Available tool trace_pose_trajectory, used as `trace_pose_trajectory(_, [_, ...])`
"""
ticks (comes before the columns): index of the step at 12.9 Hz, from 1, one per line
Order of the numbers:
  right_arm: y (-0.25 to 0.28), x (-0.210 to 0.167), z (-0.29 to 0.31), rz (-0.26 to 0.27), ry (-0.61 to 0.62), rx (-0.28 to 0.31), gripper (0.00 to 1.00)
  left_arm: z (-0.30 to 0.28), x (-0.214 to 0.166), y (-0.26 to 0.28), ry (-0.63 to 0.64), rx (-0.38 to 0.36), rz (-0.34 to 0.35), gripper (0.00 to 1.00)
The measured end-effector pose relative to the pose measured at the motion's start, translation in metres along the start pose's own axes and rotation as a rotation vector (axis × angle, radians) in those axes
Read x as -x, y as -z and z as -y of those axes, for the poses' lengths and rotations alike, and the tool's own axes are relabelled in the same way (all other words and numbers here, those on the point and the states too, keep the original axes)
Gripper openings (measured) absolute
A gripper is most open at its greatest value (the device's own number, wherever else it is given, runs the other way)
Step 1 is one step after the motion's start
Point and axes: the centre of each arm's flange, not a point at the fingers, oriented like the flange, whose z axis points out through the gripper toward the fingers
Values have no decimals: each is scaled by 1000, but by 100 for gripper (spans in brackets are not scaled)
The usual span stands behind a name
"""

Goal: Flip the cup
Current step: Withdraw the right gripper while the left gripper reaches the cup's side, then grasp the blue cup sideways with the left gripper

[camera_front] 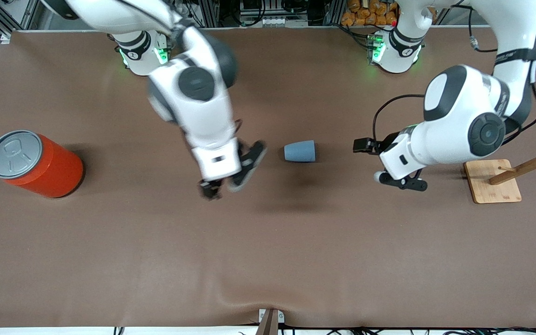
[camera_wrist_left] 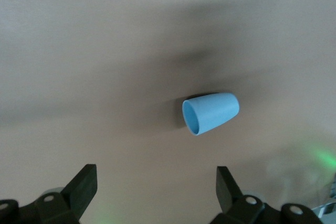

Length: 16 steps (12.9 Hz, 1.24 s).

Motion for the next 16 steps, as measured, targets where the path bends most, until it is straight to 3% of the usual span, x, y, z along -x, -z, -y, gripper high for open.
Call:
trace_pose_trajectory(4, [54, 75, -106, -43, -202, 12, 100, 6, -8, -36, 53, 97, -1, 100])
trace_pose_trajectory(7, [90, 132, -144, 32, -298, 13, 100, 14, -12, -57, 112, 190, 33, 100])
trace_pose_trajectory(9, [112, 155, -160, 33, -391, 31, 100, 19, -16, -73, 150, 248, 64, 100])
trace_pose_trajectory(11, [131, 174, -160, 57, -651, -6, 100, 22, -17, -84, 179, 292, 87, 100])
trace_pose_trajectory(13, [154, 201, -159, 113, -884, -14, 100, 29, -15, -93, 186, 312, 97, 100])
trace_pose_trajectory(16, [184, 245, -161, 191, -1032, -49, 100, 47, -13, -105, 183, 324, 97, 100])
